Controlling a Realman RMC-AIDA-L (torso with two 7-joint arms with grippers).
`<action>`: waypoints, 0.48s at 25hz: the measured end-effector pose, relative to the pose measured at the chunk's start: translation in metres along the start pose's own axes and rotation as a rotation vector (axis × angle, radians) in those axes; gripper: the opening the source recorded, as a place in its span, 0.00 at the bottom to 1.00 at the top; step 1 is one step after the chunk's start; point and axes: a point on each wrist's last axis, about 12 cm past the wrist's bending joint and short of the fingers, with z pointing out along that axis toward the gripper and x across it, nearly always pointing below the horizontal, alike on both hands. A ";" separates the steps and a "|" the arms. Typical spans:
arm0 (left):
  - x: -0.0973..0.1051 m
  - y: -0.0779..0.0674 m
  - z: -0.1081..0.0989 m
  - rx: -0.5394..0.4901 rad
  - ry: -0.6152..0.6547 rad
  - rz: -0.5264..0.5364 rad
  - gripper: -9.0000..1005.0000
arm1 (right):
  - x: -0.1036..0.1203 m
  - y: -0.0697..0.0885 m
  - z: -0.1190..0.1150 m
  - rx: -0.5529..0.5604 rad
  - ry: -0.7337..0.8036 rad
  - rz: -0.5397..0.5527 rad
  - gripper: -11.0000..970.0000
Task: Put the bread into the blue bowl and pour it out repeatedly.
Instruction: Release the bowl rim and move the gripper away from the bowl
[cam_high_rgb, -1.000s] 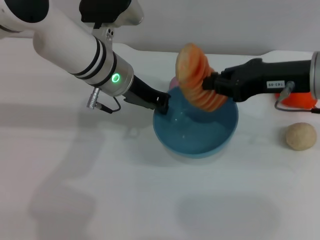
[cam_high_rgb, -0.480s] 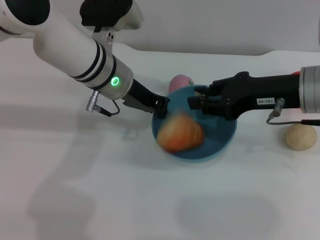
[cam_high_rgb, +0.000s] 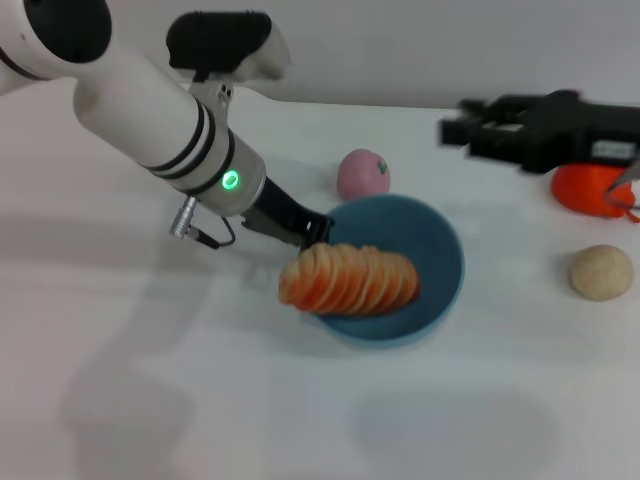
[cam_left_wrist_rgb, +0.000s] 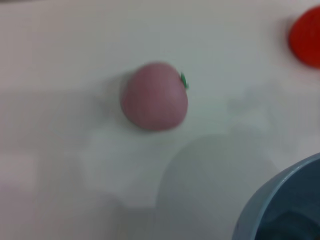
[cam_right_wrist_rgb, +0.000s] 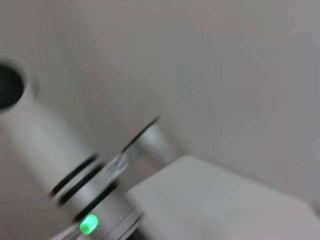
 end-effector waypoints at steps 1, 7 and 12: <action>0.001 -0.001 0.002 -0.002 0.012 0.005 0.01 | 0.000 -0.004 -0.006 0.020 -0.016 0.013 0.47; 0.002 -0.006 0.011 -0.020 0.037 0.038 0.01 | 0.007 -0.019 -0.034 0.106 -0.100 0.056 0.47; 0.002 -0.009 0.018 -0.041 0.021 0.064 0.02 | 0.015 -0.027 -0.043 0.128 -0.170 0.106 0.47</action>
